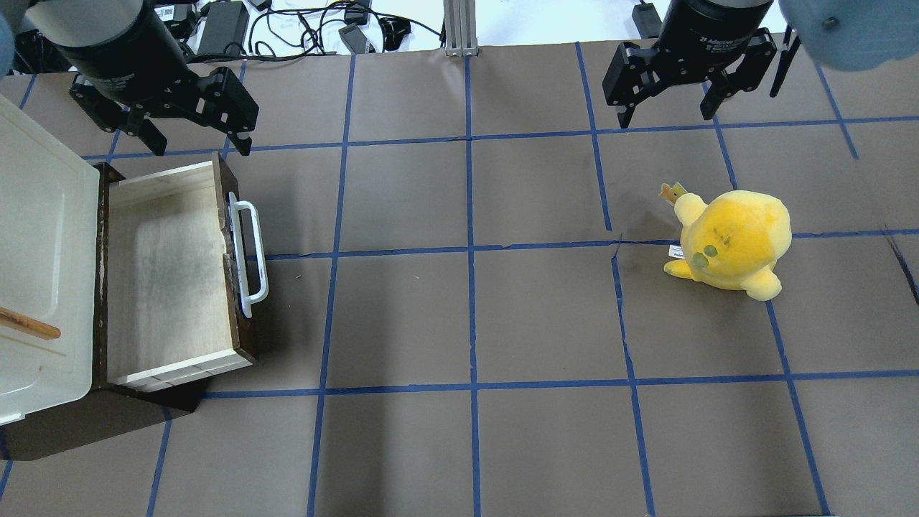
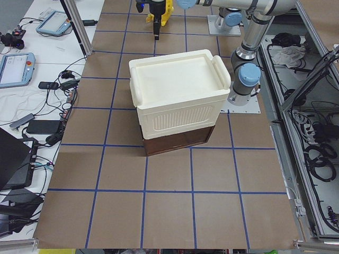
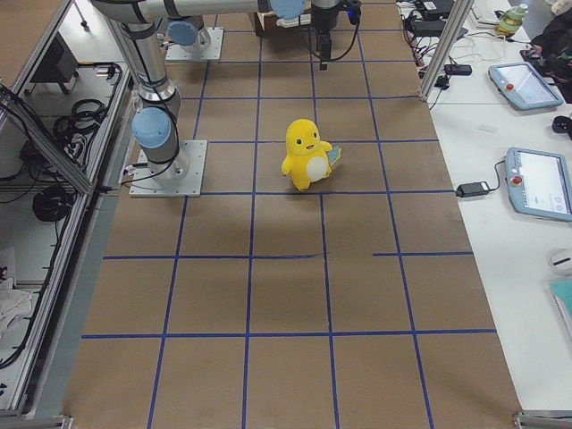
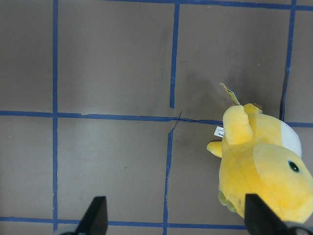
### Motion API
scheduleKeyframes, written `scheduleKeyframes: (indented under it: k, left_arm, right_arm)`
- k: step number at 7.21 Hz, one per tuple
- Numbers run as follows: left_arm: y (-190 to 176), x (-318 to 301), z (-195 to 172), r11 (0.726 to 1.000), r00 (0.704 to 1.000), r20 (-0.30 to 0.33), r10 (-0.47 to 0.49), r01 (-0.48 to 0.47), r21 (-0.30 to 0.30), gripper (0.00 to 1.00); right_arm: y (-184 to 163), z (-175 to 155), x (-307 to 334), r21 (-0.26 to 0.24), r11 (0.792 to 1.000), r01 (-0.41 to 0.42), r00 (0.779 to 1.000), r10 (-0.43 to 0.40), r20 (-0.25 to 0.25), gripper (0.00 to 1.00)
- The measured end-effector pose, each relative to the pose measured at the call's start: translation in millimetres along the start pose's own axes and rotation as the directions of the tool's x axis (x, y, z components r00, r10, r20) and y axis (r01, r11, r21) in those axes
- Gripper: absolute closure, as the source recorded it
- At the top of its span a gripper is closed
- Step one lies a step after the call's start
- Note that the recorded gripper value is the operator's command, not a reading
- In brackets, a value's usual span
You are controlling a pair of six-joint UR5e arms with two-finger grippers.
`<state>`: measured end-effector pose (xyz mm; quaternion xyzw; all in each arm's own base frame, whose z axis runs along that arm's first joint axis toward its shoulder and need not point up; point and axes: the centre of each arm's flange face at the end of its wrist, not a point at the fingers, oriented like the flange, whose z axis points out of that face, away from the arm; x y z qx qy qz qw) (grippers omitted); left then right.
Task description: Pull drawer sideways
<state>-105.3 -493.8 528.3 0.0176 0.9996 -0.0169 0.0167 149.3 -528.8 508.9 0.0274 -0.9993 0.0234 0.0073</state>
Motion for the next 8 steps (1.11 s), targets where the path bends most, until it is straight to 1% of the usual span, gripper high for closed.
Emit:
scheduleKeyframes:
  k: [3,8]
  left_arm:
    - [15.2,-1.2,14.0,1.0,1.0,0.001,-0.006,0.006,0.008,0.0]
    - [17.4,-0.2,12.9,1.0,1.0,0.0,-0.006,0.006,0.007,0.0]
  right_arm:
    - [0.0,0.0,-0.1,0.0,1.0,0.0,1.0,0.0,0.001,0.0]
    - [0.0,0.0,0.0,0.0,1.0,0.001,1.0,-0.001,0.0,0.0]
